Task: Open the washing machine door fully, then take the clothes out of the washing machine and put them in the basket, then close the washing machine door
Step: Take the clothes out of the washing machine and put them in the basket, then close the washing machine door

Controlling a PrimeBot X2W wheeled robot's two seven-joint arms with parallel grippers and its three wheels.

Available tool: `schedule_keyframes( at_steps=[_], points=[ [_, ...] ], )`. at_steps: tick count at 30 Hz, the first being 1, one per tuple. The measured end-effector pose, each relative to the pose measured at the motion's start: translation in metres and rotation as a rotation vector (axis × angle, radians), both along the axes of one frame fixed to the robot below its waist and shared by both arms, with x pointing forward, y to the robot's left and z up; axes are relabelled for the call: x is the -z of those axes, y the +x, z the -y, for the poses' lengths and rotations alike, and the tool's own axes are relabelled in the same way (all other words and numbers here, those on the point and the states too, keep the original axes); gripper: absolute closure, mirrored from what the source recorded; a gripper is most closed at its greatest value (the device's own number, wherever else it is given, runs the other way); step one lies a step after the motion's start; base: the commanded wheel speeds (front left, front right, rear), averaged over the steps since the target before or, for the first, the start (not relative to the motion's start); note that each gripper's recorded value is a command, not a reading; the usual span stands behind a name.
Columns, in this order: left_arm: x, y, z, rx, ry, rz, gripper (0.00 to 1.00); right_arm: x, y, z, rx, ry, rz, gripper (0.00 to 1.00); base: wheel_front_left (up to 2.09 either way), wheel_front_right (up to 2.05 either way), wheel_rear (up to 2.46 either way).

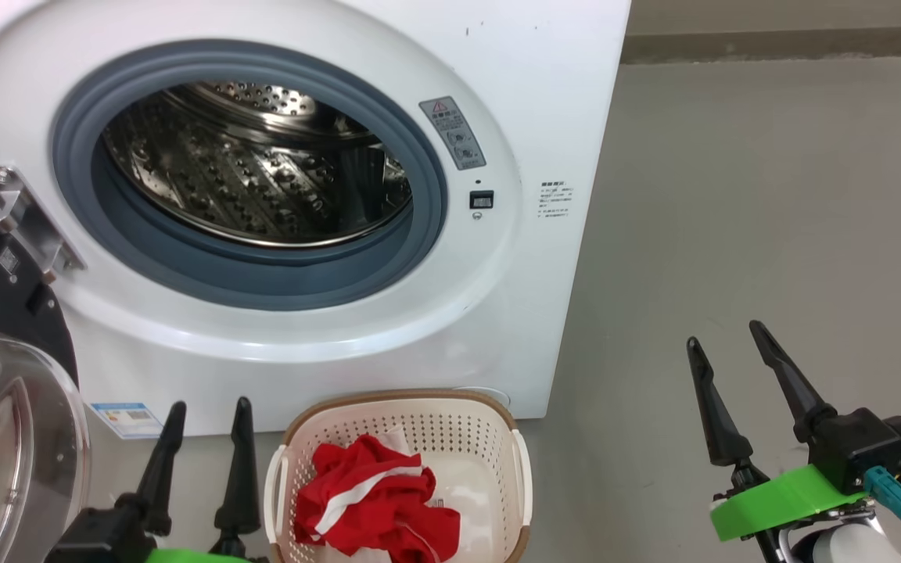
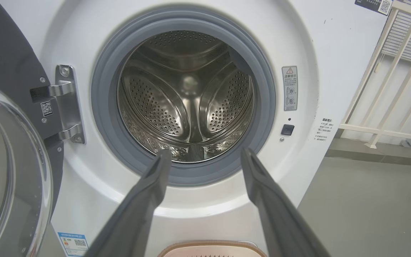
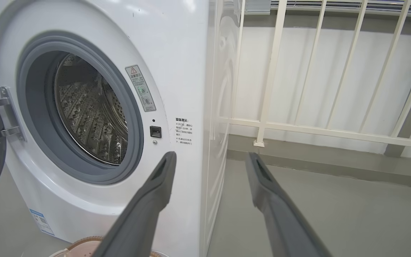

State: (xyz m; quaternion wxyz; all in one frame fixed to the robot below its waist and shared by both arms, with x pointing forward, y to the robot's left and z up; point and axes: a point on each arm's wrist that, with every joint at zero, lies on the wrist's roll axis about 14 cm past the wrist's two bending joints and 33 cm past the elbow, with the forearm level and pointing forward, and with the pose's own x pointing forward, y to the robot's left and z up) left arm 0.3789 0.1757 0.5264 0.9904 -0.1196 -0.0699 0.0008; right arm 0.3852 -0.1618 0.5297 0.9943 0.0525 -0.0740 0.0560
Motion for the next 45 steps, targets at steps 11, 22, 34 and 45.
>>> schedule_keyframes(
  at_steps=[11,22,34,45],
  points=[
    [0.003,-0.011,0.001,-0.002,0.003,-0.009,0.0,-0.006,-0.01,0.003,0.008,0.0,0.017,0.0,0.0,0.0,0.0],
    [0.001,-0.012,-0.003,-0.016,0.015,-0.004,0.0,-0.002,-0.014,0.001,0.004,0.0,0.007,0.0,-0.15,0.15,0.0],
    [0.002,-0.012,-0.001,-0.017,0.015,-0.009,0.0,-0.001,-0.014,0.0,0.001,0.0,0.003,0.0,-1.53,1.53,0.0],
    [0.004,-0.014,0.001,-0.009,0.024,-0.013,0.0,0.005,-0.013,-0.001,-0.002,0.001,-0.015,0.0,-1.3,1.3,0.0]
  ],
)
